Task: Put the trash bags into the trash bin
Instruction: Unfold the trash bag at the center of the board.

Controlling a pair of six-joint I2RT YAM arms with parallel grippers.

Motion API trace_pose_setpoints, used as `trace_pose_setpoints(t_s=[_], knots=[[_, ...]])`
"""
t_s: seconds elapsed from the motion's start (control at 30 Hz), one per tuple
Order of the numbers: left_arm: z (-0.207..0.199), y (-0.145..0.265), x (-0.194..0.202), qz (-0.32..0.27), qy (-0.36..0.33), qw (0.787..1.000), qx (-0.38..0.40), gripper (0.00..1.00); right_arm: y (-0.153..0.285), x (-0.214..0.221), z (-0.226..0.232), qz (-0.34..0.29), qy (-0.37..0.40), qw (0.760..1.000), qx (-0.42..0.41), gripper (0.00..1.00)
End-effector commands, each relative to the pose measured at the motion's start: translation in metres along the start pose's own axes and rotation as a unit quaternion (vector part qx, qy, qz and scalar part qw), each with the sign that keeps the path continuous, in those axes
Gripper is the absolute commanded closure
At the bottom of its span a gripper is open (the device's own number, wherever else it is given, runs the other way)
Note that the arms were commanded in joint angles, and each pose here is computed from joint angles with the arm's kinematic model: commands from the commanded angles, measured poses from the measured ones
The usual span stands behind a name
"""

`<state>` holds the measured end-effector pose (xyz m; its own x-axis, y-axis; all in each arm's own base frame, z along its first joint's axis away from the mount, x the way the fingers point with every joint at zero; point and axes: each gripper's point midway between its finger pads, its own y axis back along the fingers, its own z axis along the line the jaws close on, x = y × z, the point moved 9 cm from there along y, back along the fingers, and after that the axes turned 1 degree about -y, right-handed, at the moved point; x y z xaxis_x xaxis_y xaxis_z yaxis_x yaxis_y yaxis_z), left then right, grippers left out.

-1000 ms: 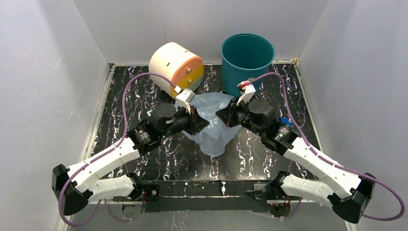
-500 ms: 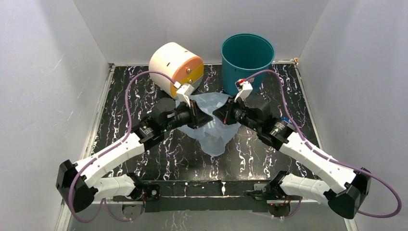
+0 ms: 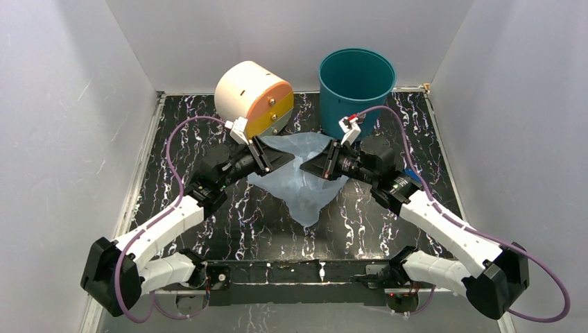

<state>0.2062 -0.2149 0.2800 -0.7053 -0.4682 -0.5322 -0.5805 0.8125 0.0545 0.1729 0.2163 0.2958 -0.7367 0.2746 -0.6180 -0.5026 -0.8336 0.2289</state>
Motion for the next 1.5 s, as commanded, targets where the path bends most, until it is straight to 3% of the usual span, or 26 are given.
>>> trace_pose_setpoints(t_s=[0.0, 0.1, 0.23, 0.33, 0.43, 0.57, 0.7, 0.83, 1.1, 1.27, 1.47], knots=[[-0.013, 0.003, -0.004, -0.019, 0.015, 0.999, 0.039, 0.69, -0.003, -0.007, 0.025, -0.008, -0.003, 0.992, -0.122, 0.77], [-0.011, 0.004, -0.003, -0.025, 0.017, 0.999, 0.042, 0.70, -0.009, -0.006, 0.024, 0.007, -0.017, 0.991, -0.132, 0.70], [-0.006, 0.001, 0.000, -0.011, 0.025, 0.999, 0.037, 0.73, -0.015, 0.000, 0.019, 0.035, -0.030, 0.991, -0.129, 0.67], [-0.001, 0.003, 0.003, -0.010, 0.029, 0.999, 0.014, 0.74, -0.013, 0.002, 0.010, 0.025, -0.028, 0.996, -0.085, 0.68], [0.006, 0.010, 0.002, 0.007, -0.023, 0.998, -0.052, 0.73, -0.002, -0.001, -0.001, -0.016, -0.028, 0.999, 0.000, 0.73], [0.017, 0.030, 0.007, 0.084, -0.128, 0.979, -0.132, 0.68, 0.012, -0.001, -0.026, -0.058, -0.019, 0.989, 0.134, 0.76], [0.025, 0.052, 0.024, 0.200, -0.169, 0.954, -0.146, 0.63, 0.019, 0.000, -0.045, -0.065, -0.002, 0.973, 0.222, 0.76], [0.030, 0.070, 0.049, 0.297, -0.125, 0.940, -0.117, 0.61, 0.017, -0.001, -0.049, -0.055, 0.005, 0.970, 0.236, 0.76], [0.045, 0.100, 0.092, 0.343, -0.044, 0.925, -0.155, 0.58, 0.012, 0.000, -0.042, -0.052, -0.009, 0.979, 0.196, 0.76], [0.045, 0.093, 0.126, 0.332, -0.010, 0.937, -0.106, 0.55, 0.008, 0.002, -0.039, -0.039, -0.021, 0.984, 0.174, 0.76], [0.053, 0.083, 0.134, 0.283, 0.013, 0.950, -0.127, 0.49, 0.008, 0.005, -0.039, -0.034, -0.028, 0.985, 0.166, 0.75]])
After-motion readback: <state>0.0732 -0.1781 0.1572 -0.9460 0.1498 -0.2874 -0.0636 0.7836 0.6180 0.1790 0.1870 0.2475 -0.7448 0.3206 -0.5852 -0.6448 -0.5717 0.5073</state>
